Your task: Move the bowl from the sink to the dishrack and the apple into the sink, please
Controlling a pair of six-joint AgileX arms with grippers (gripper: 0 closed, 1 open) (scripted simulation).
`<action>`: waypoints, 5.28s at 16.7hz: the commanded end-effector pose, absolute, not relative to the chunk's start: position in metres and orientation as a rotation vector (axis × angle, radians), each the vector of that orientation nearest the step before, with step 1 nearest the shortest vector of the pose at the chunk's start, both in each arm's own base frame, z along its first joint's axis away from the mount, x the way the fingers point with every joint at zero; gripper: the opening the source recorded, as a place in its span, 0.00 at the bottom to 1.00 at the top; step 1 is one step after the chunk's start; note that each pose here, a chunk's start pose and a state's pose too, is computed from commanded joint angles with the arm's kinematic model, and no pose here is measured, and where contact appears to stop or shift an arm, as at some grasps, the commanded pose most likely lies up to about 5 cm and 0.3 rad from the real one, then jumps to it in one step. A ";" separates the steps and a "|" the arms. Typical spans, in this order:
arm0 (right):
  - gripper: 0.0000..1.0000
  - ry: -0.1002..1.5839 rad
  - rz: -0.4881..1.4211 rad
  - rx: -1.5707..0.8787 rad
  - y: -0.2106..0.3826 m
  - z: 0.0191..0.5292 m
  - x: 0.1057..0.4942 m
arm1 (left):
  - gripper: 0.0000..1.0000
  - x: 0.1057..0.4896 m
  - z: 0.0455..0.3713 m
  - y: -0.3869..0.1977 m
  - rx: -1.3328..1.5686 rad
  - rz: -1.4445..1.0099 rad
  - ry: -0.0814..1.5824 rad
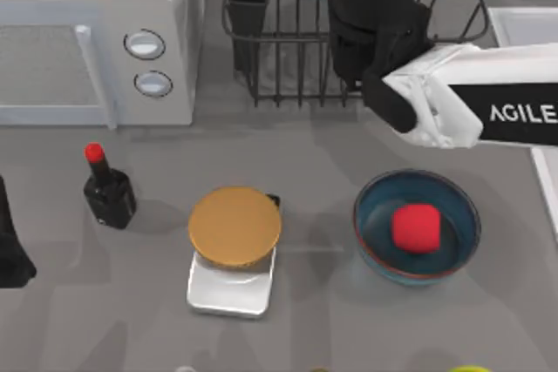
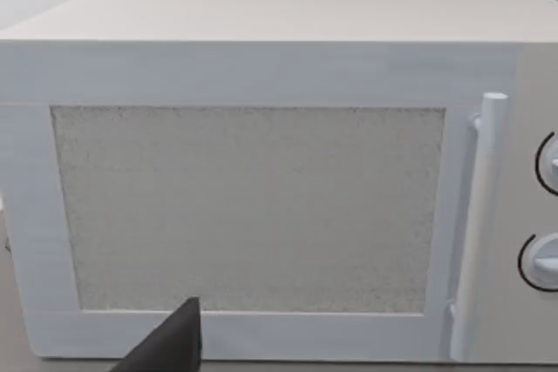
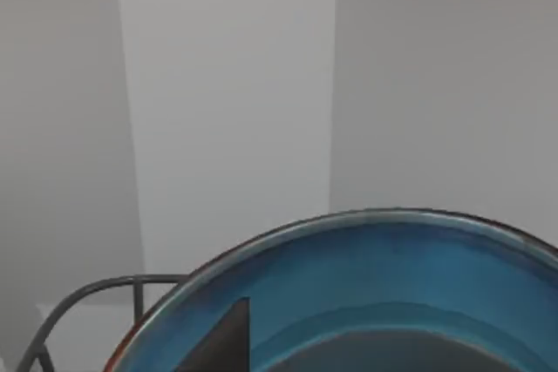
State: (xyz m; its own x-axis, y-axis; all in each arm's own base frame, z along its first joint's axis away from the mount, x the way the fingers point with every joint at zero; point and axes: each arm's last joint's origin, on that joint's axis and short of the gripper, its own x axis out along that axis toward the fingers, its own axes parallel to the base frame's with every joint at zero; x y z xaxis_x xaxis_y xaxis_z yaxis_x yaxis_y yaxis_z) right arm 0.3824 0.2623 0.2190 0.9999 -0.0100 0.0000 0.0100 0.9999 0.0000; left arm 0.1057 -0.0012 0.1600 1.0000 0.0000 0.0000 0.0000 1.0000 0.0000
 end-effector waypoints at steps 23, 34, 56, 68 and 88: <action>1.00 0.137 0.159 -0.012 0.072 0.238 0.234 | 1.00 0.106 0.160 -0.001 0.000 0.000 0.000; 1.00 0.011 0.036 0.005 0.004 0.176 0.112 | 1.00 0.106 0.160 -0.001 0.000 0.000 0.000; 1.00 0.000 0.000 0.000 -0.001 0.160 0.106 | 1.00 0.106 0.160 -0.001 0.000 0.000 0.000; 1.00 0.025 0.007 0.009 0.000 0.164 0.106 | 1.00 0.106 0.160 -0.001 0.000 0.000 0.000; 1.00 1.279 0.089 0.101 0.121 0.244 0.278 | 1.00 0.106 0.160 -0.001 0.000 0.000 0.000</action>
